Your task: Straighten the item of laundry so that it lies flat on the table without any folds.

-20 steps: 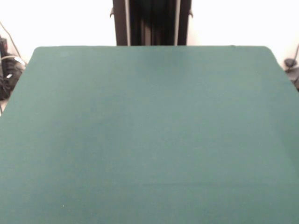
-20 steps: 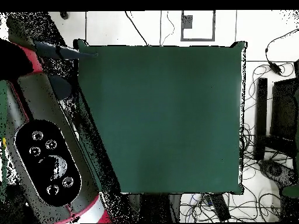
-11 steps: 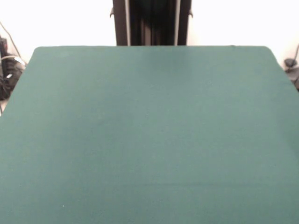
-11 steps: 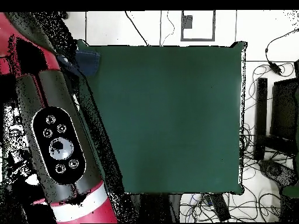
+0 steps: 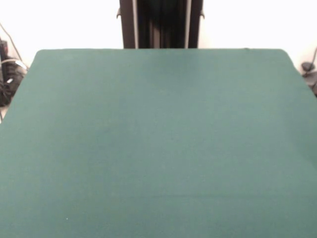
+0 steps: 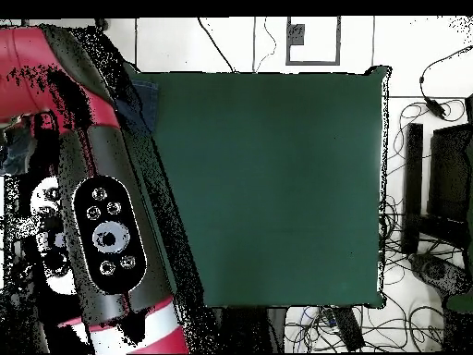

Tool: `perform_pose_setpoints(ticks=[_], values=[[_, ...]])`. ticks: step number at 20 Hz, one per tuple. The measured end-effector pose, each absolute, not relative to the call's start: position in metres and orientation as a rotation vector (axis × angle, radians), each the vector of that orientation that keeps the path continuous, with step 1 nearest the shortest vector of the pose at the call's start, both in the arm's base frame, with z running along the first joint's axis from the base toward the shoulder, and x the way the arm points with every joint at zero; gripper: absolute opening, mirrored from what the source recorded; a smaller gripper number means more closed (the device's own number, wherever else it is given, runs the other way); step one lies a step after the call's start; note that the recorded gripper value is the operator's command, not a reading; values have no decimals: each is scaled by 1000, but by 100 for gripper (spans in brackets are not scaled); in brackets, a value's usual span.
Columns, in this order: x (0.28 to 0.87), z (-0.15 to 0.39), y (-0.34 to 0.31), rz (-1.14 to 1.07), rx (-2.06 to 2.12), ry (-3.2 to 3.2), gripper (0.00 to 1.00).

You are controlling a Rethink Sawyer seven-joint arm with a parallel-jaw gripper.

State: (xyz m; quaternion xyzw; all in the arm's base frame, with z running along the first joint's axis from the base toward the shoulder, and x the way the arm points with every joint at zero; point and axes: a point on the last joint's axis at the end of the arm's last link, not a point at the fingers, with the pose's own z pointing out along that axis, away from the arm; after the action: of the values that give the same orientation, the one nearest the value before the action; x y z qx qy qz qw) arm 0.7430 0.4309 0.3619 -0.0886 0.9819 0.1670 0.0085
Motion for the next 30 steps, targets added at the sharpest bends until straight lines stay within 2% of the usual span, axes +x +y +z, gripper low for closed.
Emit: perform_pose_setpoints(ticks=[10, 30], values=[[717, 364, 399, 482, -201, 3073, 0], [700, 337, 239, 396, 158, 3032, 0]])
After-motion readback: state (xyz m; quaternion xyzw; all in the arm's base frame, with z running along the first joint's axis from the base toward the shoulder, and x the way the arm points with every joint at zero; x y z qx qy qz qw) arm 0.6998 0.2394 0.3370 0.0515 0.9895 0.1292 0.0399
